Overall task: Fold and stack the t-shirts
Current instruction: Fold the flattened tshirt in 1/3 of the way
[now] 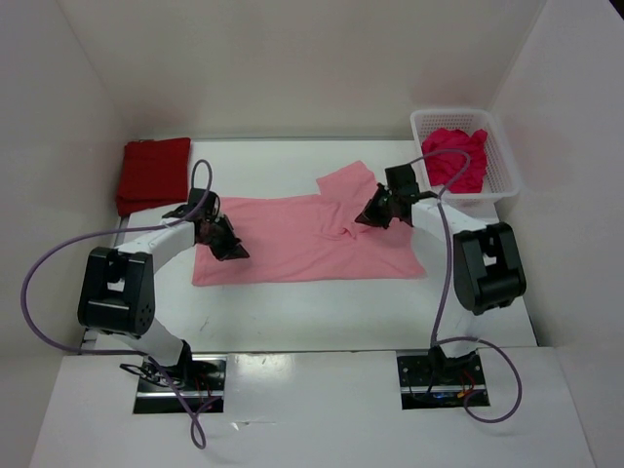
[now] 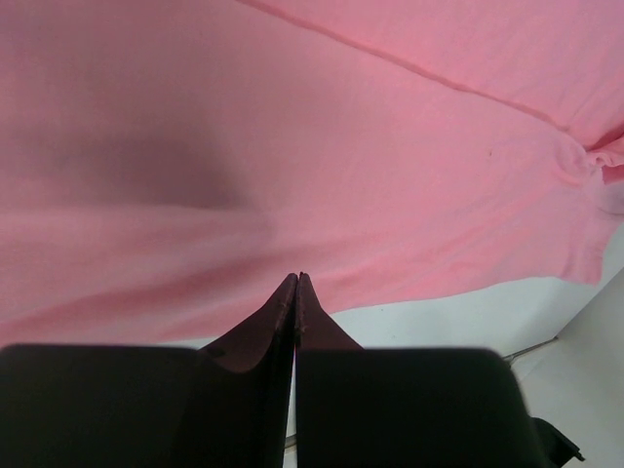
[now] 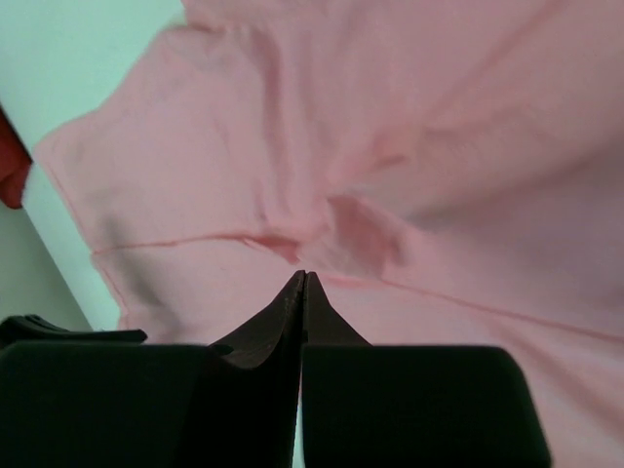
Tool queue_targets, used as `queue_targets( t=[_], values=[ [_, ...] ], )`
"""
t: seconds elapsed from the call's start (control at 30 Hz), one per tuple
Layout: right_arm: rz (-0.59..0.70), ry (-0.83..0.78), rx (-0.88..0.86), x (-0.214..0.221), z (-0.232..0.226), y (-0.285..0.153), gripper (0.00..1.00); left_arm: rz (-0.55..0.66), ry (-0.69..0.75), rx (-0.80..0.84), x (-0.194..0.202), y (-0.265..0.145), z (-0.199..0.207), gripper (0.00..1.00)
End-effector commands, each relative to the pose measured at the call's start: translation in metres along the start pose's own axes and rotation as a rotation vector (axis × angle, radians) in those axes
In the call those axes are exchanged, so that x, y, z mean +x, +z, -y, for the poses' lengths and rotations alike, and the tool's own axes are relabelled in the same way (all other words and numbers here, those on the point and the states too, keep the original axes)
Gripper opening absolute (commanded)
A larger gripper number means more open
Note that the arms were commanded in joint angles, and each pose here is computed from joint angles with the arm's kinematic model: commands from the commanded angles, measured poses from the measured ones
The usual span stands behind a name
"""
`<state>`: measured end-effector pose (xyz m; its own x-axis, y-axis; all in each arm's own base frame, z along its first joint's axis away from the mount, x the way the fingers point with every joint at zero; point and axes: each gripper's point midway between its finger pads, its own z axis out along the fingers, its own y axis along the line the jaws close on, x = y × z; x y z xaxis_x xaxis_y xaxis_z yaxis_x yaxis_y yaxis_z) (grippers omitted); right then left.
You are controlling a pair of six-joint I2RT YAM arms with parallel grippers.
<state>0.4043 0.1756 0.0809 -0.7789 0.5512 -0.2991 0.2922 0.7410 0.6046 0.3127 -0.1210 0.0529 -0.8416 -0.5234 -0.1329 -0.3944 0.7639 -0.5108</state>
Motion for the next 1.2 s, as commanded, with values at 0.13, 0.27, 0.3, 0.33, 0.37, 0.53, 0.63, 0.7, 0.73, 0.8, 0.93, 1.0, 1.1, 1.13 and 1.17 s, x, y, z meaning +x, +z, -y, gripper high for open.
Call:
queue_targets(
  t=[0.13,0.27,0.3,0.33,0.37,0.53,0.63,0.7,0.73,0.8,0.93,1.0,1.1,1.13,1.17],
  values=[
    [-0.016,-0.032,0.107,0.027,0.045,0.004,0.00,0.008,0.030,0.011,0.001,0.000,0.007,0.03],
    [-0.011,-0.044,0.138,0.019,0.049,0.020,0.00,-0.020,0.029,-0.013,0.004,0.009,-0.001,0.03],
    [0.001,-0.046,0.135,0.011,0.047,0.021,0.00,-0.020,0.029,-0.013,0.004,0.009,-0.001,0.03],
    [0.015,-0.049,0.134,0.007,0.046,0.025,0.00,-0.026,0.026,-0.018,0.007,0.010,-0.004,0.03],
    [0.029,-0.051,0.134,0.002,0.044,0.025,0.00,-0.026,0.026,-0.018,0.007,0.010,-0.004,0.03],
    [0.038,-0.049,0.178,-0.010,0.053,0.042,0.00,-0.021,0.023,-0.038,0.007,0.012,-0.009,0.03],
    [0.049,-0.052,0.166,-0.019,0.046,0.052,0.00,-0.029,0.020,-0.045,0.011,0.013,-0.013,0.03],
    [0.069,-0.058,0.133,-0.031,0.033,0.057,0.00,-0.025,0.018,-0.061,0.009,0.012,-0.018,0.03],
    [0.070,-0.060,0.119,-0.035,0.027,0.060,0.00,-0.022,0.007,-0.074,0.007,0.011,-0.022,0.03],
    [0.063,-0.066,0.060,-0.048,0.004,0.069,0.00,-0.024,0.007,-0.081,0.008,0.007,-0.025,0.03],
    [0.049,-0.039,-0.078,-0.068,-0.043,0.062,0.00,-0.002,0.024,-0.074,0.001,-0.001,-0.018,0.03],
    [0.060,-0.041,-0.126,-0.069,-0.059,0.039,0.00,0.008,0.028,-0.066,0.000,-0.005,-0.015,0.03],
    [0.085,-0.045,-0.127,-0.058,-0.052,0.014,0.00,0.017,0.032,-0.059,-0.001,-0.007,-0.013,0.03],
    [0.096,-0.043,-0.116,-0.055,-0.046,0.010,0.00,0.017,0.032,-0.059,-0.001,-0.007,-0.013,0.03],
    [0.089,-0.036,-0.090,-0.042,-0.031,0.004,0.00,0.013,0.040,-0.057,0.001,-0.007,-0.011,0.03]
  ],
)
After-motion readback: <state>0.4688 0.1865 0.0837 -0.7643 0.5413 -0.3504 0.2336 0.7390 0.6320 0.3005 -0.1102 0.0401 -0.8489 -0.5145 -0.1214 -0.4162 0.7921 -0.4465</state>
